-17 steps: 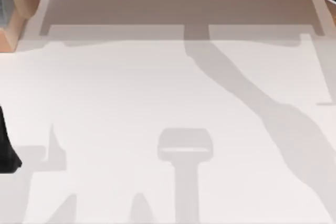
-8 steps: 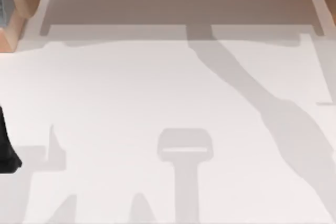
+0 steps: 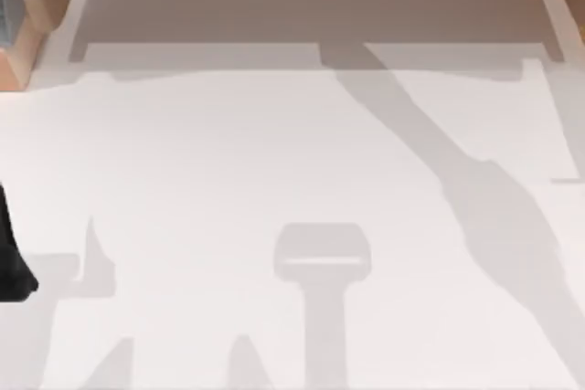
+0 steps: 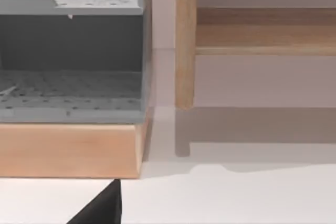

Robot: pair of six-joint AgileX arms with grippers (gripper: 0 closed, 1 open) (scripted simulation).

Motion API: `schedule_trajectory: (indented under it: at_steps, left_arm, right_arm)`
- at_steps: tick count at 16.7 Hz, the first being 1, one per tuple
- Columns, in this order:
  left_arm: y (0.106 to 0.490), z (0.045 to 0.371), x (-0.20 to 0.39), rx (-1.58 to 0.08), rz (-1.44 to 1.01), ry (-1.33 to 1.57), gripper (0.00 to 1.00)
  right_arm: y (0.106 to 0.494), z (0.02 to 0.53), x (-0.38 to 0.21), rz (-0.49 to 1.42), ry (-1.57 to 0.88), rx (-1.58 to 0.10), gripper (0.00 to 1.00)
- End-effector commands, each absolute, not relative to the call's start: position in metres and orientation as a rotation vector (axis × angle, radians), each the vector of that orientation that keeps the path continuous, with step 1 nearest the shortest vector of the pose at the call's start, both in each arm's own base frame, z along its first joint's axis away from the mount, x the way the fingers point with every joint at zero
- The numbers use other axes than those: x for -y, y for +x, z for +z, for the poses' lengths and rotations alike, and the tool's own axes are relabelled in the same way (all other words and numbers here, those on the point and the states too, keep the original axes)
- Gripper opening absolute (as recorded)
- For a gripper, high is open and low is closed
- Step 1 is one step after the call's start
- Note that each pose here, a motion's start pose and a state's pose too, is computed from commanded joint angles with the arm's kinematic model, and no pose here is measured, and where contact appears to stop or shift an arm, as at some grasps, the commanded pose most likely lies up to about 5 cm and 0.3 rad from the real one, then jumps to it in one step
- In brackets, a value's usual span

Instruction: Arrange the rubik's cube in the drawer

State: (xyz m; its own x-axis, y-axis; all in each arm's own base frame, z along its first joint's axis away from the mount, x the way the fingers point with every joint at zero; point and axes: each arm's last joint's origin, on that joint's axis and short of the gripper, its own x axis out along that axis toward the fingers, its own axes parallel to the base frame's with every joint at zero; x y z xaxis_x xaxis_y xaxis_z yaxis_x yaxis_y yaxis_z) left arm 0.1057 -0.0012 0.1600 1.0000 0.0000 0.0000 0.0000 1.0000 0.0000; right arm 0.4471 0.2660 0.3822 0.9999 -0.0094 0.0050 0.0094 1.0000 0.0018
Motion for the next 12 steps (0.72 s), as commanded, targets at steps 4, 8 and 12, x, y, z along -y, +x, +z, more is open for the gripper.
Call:
schedule_trajectory:
  at_steps: [4,8,12]
  left_arm:
    - [0.1057,0.1600,0.0012,0.000,0.000,0.000,1.00]
    - [0.1057,0.1600,0.0012,0.000,0.000,0.000,1.00]
    - [0.1057,0.1600,0.0012,0.000,0.000,0.000,1.00]
  right_arm:
    - [0.4506,0.3777,-0.2686,-0.010,0.000,0.000,1.00]
    - [0.4506,0.3777,-0.2686,-0.010,0.000,0.000,0.85]
    - [0.4506,0.3777,-0.2686,-0.010,0.000,0.000,0.55]
